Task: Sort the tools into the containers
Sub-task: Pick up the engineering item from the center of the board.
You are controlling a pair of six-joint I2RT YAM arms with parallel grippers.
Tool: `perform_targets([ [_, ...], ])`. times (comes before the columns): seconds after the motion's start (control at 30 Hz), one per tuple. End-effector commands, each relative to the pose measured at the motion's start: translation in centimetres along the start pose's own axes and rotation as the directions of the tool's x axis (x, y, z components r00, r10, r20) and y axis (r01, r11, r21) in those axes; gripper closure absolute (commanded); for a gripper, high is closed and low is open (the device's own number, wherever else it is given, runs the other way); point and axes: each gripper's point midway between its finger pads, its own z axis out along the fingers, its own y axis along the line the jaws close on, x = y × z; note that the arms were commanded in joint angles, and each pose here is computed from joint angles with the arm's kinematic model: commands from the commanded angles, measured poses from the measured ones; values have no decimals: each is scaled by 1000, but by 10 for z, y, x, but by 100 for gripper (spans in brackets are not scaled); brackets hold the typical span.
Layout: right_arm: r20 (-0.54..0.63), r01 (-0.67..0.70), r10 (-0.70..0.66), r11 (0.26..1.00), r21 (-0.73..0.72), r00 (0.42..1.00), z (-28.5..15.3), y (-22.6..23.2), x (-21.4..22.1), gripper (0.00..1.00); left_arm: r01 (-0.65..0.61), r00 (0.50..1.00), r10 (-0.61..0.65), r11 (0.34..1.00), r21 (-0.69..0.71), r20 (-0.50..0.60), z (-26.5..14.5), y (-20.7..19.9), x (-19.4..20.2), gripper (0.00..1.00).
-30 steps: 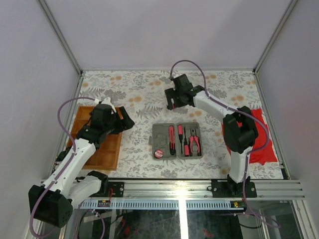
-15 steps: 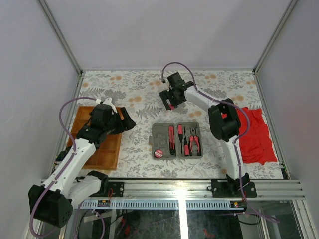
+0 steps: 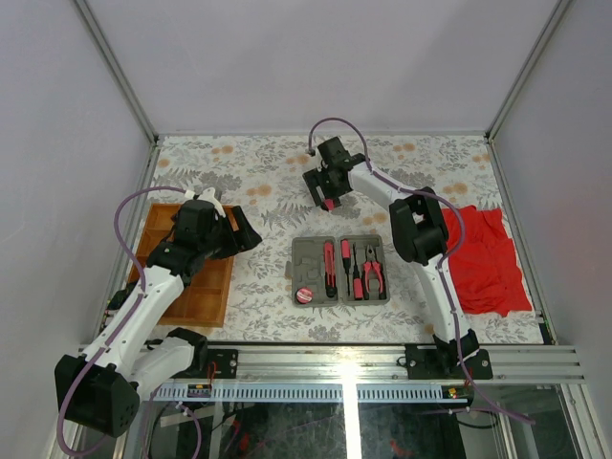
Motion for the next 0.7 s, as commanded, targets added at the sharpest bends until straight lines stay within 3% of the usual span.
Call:
perform_targets([
  [0.0,-42,-8,8,1000,-8,999,-1,1,6,15,-2,1000,2,1000,14,3,2,-1,-1,25],
  [0.13,-77,-19,20,1000,8,997,-4,-1,17,21,9,1000,-8,1000,22,-11,3,-2,2,26],
  [0.4,-91,-37,41,998,41,995,-18,-6,21,17,52,997,-47,996,78,-64,10,-9,16,29],
  [0.67,-129,-76,83,995,60,988,-18,-6,32,21,57,997,-53,995,77,-60,11,-8,15,29],
])
